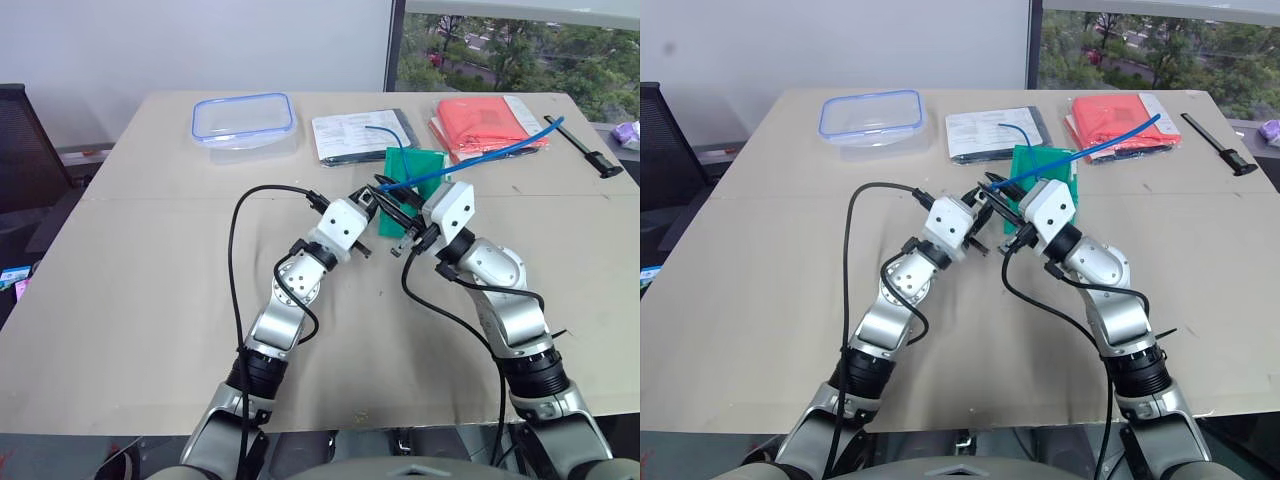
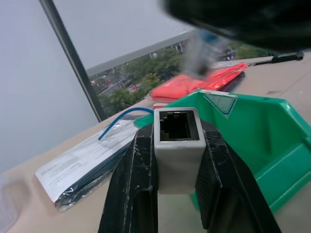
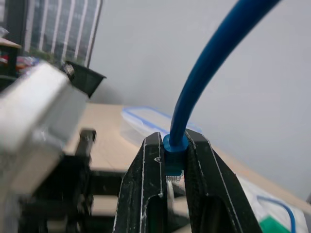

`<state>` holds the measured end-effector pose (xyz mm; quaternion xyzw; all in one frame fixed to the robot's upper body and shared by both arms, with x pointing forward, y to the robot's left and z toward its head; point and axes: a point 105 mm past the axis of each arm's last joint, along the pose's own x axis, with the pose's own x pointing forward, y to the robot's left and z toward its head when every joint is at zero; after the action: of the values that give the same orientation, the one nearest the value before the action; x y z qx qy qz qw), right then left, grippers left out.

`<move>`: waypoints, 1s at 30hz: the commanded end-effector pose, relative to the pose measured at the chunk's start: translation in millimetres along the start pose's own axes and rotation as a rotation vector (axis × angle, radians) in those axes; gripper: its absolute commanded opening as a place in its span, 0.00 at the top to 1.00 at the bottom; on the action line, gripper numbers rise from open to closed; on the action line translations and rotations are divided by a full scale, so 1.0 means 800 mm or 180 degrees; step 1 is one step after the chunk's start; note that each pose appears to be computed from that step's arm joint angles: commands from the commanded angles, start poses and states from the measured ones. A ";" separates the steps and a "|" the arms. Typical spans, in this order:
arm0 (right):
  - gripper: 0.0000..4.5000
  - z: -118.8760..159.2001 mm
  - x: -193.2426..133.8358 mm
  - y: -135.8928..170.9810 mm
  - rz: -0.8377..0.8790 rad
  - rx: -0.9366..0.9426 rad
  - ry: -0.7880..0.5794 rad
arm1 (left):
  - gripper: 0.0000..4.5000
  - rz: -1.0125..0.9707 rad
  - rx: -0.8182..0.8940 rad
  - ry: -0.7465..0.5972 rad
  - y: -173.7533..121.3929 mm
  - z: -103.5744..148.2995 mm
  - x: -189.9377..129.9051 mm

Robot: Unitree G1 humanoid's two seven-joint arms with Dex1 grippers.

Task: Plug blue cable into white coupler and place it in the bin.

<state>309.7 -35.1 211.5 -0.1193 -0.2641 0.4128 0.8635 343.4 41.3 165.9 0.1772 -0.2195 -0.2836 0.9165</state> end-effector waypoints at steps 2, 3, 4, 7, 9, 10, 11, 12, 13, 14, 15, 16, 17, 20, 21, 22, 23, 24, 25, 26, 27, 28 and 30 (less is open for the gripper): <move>1.00 0.003 0.006 0.007 0.0113 -0.0077 -0.0046 | 0.91 -0.0012 0.0076 -0.0141 0.000 0.014 0.003; 1.00 0.001 0.006 0.008 0.0123 -0.0073 -0.0023 | 0.91 -0.0014 0.0081 -0.0139 -0.001 0.014 0.003; 1.00 -0.002 0.006 0.008 0.0139 -0.0065 0.0004 | 0.91 -0.0013 0.0085 -0.0136 0.000 0.014 0.002; 1.00 -0.011 0.005 0.008 0.0140 -0.0043 0.0103 | 0.91 -0.0007 0.0091 -0.0132 0.000 0.014 0.002; 1.00 -0.017 0.003 0.004 0.0062 -0.0004 0.0159 | 0.91 -0.0004 0.0092 -0.0130 0.000 0.014 0.001; 1.00 -0.019 0.002 0.002 0.0019 0.0017 0.0182 | 0.91 -0.0003 0.0090 -0.0127 -0.001 0.014 0.001; 1.00 -0.021 0.001 0.000 -0.0015 0.0033 0.0198 | 0.91 -0.0004 0.0089 -0.0123 -0.001 0.014 0.001; 1.00 -0.021 0.001 -0.001 -0.0032 0.0041 0.0205 | 0.91 -0.0004 0.0088 -0.0121 -0.001 0.013 0.000; 1.00 -0.021 0.000 -0.002 -0.0070 0.0071 0.0202 | 0.91 -0.0006 0.0084 -0.0117 -0.001 0.013 0.000; 1.00 -0.022 0.000 -0.003 -0.0103 0.0099 0.0197 | 0.91 -0.0009 0.0079 -0.0113 -0.002 0.012 0.000; 1.00 -0.022 -0.001 -0.004 -0.0125 0.0118 0.0200 | 0.91 -0.0010 0.0071 -0.0108 -0.002 0.012 0.000; 1.00 -0.023 -0.002 -0.005 -0.0136 0.0129 0.0212 | 0.91 -0.0011 0.0065 -0.0103 -0.002 0.011 -0.001; 1.00 -0.024 -0.004 -0.005 -0.0136 0.0129 0.0227 | 0.91 -0.0007 0.0057 -0.0099 -0.001 0.011 -0.001; 1.00 -0.028 -0.008 -0.004 -0.0132 0.0139 0.0270 | 0.91 0.0006 0.0046 -0.0087 0.000 0.010 0.000; 1.00 -0.028 -0.008 -0.004 -0.0131 0.0140 0.0278 | 0.91 0.0007 0.0044 -0.0084 0.000 0.010 0.000; 1.00 -0.029 -0.010 -0.003 -0.0131 0.0142 0.0290 | 0.91 0.0016 0.0031 -0.0074 0.000 0.009 0.000; 1.00 -0.031 -0.011 -0.002 -0.0122 0.0142 0.0314 | 0.91 0.0017 0.0028 -0.0069 0.001 0.008 0.000; 1.00 -0.033 -0.012 -0.001 -0.0114 0.0144 0.0335 | 0.91 0.0016 0.0027 -0.0067 0.001 0.008 0.000; 1.00 -0.035 -0.013 -0.001 -0.0109 0.0148 0.0352 | 0.91 0.0014 0.0028 -0.0065 0.001 0.008 0.001; 1.00 -0.036 -0.013 0.000 -0.0100 0.0154 0.0377 | 0.91 0.0005 0.0034 -0.0069 0.001 0.009 0.001; 1.00 -0.038 -0.013 0.000 -0.0091 0.0152 0.0403 | 0.91 -0.0006 0.0039 -0.0074 0.000 0.009 0.001; 1.00 -0.040 -0.013 0.000 -0.0095 0.0147 0.0446 | 0.91 -0.0040 0.0051 -0.0083 -0.002 0.010 0.001; 1.00 -0.045 -0.012 0.002 -0.0075 0.0168 0.0538 | 0.91 -0.0229 0.0126 -0.0104 -0.012 0.012 0.001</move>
<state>321.3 -37.4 181.5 -0.1179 -0.1972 0.4066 0.8842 342.6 39.9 154.2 0.1900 -0.1962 -0.2973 0.9149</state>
